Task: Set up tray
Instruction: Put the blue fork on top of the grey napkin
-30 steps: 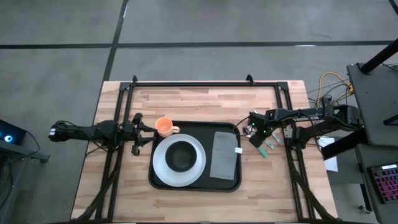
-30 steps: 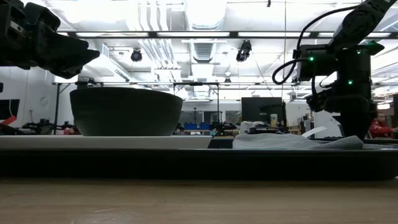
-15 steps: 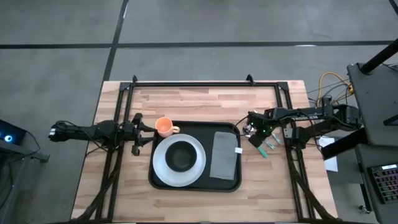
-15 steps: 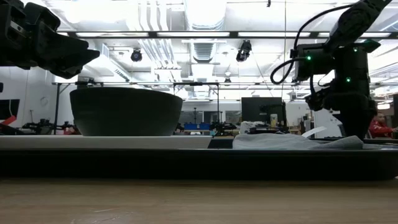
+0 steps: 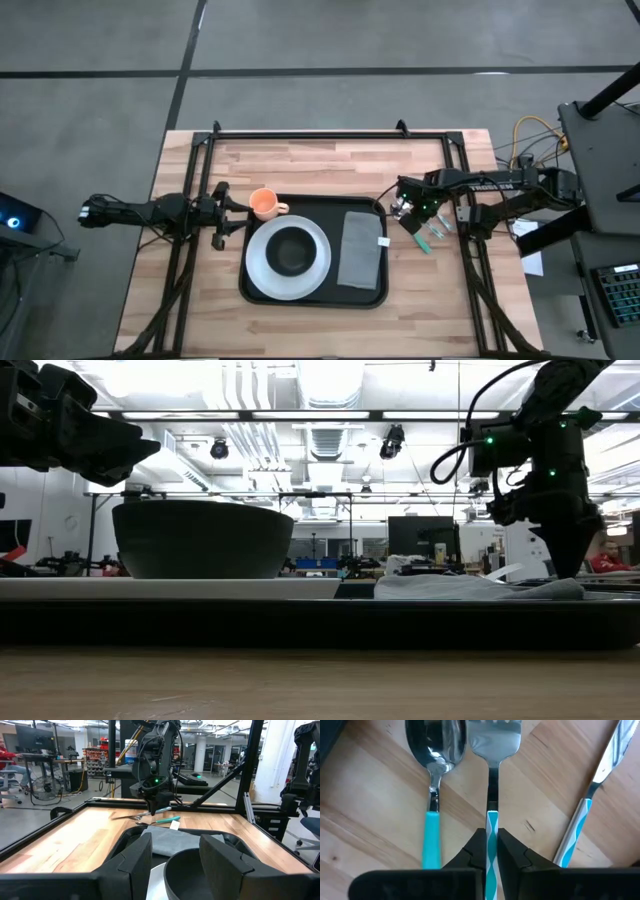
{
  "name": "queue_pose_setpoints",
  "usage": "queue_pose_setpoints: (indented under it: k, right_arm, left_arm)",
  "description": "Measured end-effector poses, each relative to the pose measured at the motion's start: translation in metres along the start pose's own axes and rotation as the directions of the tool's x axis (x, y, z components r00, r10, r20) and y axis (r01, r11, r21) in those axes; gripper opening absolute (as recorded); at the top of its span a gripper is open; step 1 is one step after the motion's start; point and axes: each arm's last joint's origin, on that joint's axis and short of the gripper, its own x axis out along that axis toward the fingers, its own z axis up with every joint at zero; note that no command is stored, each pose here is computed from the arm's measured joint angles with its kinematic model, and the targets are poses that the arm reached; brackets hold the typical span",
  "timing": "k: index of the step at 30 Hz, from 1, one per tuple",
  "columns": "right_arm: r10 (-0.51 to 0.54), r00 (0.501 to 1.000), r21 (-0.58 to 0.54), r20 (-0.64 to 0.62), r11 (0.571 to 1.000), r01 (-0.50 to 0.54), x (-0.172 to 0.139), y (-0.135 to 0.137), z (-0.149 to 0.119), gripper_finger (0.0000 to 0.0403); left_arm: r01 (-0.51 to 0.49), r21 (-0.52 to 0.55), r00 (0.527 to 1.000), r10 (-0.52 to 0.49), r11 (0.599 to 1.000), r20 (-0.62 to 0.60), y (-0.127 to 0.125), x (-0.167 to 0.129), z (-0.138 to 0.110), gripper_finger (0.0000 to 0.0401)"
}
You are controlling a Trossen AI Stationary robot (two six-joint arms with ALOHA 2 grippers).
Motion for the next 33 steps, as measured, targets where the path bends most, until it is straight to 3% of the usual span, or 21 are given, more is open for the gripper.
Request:
queue_pose_setpoints:
  k: [12,25,28,33]
  right_arm:
    - [0.017,1.0,0.126,-0.012,0.992,-0.015,-0.011,0.003,0.003,0.0013]
    - [0.143,0.987,0.268,0.068,0.951,-0.156,-0.045,0.021,0.019,0.0013]
    - [0.083,0.992,0.408,0.098,0.906,-0.117,-0.05,0.026,0.016,0.0013]
    - [0.051,0.996,0.452,0.076,0.888,-0.08,-0.059,0.041,0.001,0.0013]
  left_arm:
    - [0.0,0.0,1.0,0.0,1.0,0.0,0.0,0.0,0.0,0.0146]
    - [0.0,0.0,1.0,0.0,1.0,0.0,0.0,0.0,0.0,0.0146]
    - [0.0,0.0,1.0,0.0,1.0,0.0,0.0,0.0,0.0,0.0146]
    - [0.0,0.0,1.0,0.0,1.0,0.0,0.0,0.0,0.0,0.0146]
